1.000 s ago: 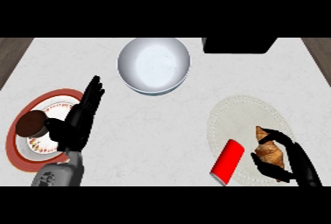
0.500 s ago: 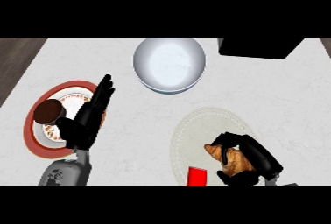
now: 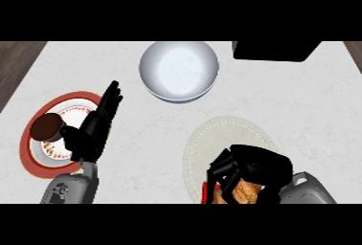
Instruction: Pick the croissant from the placemat and place it in the bowl
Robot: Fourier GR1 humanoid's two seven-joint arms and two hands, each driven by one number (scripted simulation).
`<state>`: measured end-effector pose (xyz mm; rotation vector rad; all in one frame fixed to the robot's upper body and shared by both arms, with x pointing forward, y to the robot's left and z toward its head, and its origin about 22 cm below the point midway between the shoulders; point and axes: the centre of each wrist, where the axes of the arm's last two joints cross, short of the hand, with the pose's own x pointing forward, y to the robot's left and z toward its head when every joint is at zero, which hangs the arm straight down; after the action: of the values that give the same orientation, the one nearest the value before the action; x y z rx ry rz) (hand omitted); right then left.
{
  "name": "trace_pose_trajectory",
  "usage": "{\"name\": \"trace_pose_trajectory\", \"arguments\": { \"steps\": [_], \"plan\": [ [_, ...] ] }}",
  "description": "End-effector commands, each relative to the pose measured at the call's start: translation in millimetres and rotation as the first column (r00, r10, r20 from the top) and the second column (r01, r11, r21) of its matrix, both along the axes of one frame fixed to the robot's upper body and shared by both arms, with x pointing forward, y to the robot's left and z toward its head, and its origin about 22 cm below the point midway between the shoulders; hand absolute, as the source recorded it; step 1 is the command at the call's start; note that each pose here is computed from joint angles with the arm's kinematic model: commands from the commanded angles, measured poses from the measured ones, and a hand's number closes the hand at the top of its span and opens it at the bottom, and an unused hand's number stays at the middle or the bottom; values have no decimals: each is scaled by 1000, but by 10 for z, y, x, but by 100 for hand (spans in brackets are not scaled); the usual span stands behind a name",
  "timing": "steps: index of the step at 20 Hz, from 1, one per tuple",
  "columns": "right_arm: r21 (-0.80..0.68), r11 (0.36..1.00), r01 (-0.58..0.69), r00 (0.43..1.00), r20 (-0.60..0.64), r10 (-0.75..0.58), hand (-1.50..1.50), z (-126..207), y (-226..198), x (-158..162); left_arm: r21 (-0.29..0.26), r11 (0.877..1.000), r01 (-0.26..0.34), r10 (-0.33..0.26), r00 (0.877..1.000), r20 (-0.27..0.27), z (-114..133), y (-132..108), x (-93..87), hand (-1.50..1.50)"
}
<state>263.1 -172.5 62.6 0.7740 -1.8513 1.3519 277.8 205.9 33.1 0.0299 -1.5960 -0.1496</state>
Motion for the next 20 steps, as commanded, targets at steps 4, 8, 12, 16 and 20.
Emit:
{"name": "trace_pose_trajectory", "arguments": {
  "steps": [4, 8, 12, 16, 20],
  "plan": [
    [182, 963, -201, 973, 147, 175, 150, 927, -162, 197, 5, 999, -49, 49, 999, 9, 66, 136, 77, 0],
    [151, 982, -118, 976, 198, 87, 150, 1415, -356, 340, -8, 999, -45, 45, 999, -14, -119, 192, -13, 0],
    [127, 990, -57, 981, 190, 32, 150, 1837, -39, 356, 9, 999, -40, 40, 999, -6, -221, 130, -165, 0],
    [132, 991, -13, 988, 151, -7, 150, 2044, 174, 394, -6, 999, -44, 44, 999, -3, -34, 78, -53, 0],
    [140, 988, 68, 978, 186, -94, 150, 2047, 438, 577, -13, 999, -40, 40, 999, -18, -93, 25, -10, 0]
  ]
}}
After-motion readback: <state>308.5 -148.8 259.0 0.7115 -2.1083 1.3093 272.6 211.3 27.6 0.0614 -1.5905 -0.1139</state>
